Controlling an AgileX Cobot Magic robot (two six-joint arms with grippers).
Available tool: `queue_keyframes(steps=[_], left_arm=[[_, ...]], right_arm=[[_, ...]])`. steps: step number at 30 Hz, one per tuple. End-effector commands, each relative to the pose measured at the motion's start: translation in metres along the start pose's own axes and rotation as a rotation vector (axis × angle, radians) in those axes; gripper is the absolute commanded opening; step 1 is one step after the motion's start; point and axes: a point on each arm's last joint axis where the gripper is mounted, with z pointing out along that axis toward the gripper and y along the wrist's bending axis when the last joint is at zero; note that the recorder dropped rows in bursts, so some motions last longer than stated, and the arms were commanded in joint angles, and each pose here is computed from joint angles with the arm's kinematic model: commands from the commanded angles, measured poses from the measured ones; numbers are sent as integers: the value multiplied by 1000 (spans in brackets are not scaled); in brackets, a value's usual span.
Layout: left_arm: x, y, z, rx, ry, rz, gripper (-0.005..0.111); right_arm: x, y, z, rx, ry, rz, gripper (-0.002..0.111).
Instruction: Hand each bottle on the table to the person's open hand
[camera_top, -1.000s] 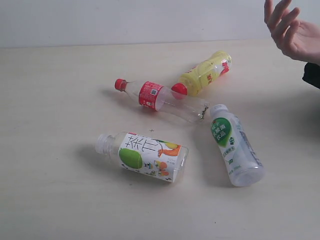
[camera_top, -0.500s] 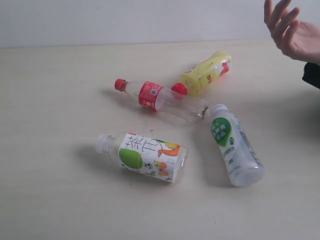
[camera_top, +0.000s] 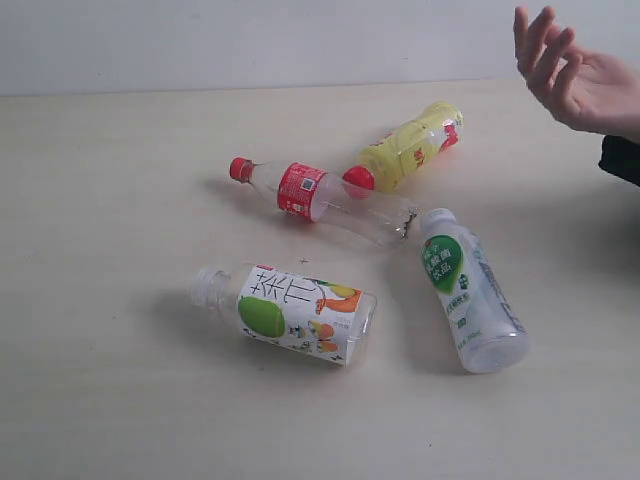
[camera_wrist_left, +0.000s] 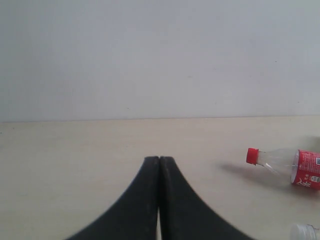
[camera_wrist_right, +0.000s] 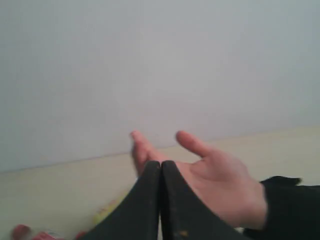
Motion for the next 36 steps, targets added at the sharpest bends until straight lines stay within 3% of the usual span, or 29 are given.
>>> queue_keyframes(steps=[1, 7, 14, 23, 30, 36], left_arm=[[0, 0, 0, -1, -7, 0, 0], [0, 0, 0, -1, -7, 0, 0], [0, 0, 0, -1, -7, 0, 0], [0, 0, 0, -1, -7, 0, 0], [0, 0, 0, -1, -7, 0, 0], [0, 0, 0, -1, -7, 0, 0]], right_arm=[[-20, -11, 19, 195, 145, -157, 0], [-41, -14, 36, 310, 476, -326, 0], [-38, 0, 55, 206, 884, -271, 5], [17, 27, 85, -170, 1110, -31, 42], [65, 48, 98, -251, 1252, -117, 63], [92, 72, 114, -309, 1229, -253, 76]])
